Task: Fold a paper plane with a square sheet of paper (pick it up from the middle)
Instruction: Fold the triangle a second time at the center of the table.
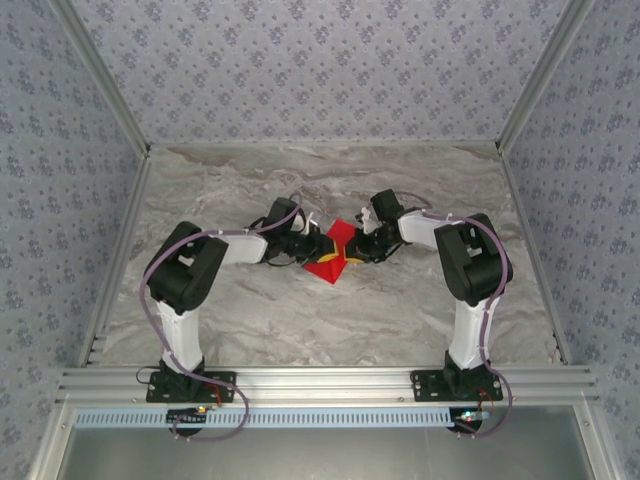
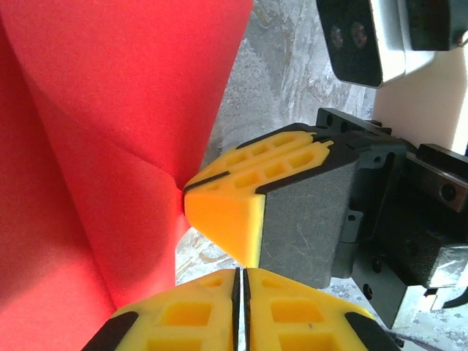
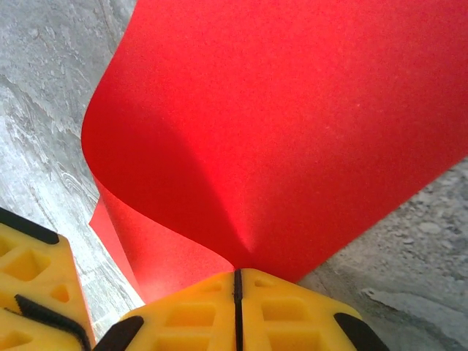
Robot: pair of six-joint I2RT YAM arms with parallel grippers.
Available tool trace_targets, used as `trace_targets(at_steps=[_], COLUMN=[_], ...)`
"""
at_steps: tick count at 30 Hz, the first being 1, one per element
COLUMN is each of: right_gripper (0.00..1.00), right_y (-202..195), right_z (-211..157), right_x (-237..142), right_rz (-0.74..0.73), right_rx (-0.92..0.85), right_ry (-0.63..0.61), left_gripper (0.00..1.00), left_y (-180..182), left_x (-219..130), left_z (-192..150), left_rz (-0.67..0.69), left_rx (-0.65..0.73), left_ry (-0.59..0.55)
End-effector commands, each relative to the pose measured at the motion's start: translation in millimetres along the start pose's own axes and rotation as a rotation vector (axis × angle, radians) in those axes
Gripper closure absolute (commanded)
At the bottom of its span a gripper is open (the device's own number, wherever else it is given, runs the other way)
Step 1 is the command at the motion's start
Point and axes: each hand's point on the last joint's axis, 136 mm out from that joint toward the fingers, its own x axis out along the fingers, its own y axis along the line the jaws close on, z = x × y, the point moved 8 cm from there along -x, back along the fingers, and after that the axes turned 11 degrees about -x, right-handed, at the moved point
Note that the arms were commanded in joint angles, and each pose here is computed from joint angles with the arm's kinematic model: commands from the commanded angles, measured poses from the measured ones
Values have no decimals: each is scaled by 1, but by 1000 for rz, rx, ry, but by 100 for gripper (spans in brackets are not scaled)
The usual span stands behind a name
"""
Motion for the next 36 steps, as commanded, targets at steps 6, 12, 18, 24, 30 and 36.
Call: trace_targets(at_steps=[6,12,18,24,30,36], right_gripper=[91,91,91,91,91,91], right_y=[-3,-5,-6,-5,-6,-7], right_z=[1,1,1,2,1,0], right_x=[4,6,6,7,8,9], right_rz=[-28,-38,-43,-38,-36,-40], right_rx=[-4,1,0,-1,0,3], right_ry=[26,33,33,37,42,46], left_gripper=[86,86,86,86,86,86], left_y=[2,1,8,14,21,25], left_x=[9,13,17,18,18,18], left_z=[0,-1,-2,-1,-3,-5], left_rz=[23,34,54,75,101,110], left_rx=[13,18,2,-6,-18,-25], left_ry=[29,32,35,32,36,36])
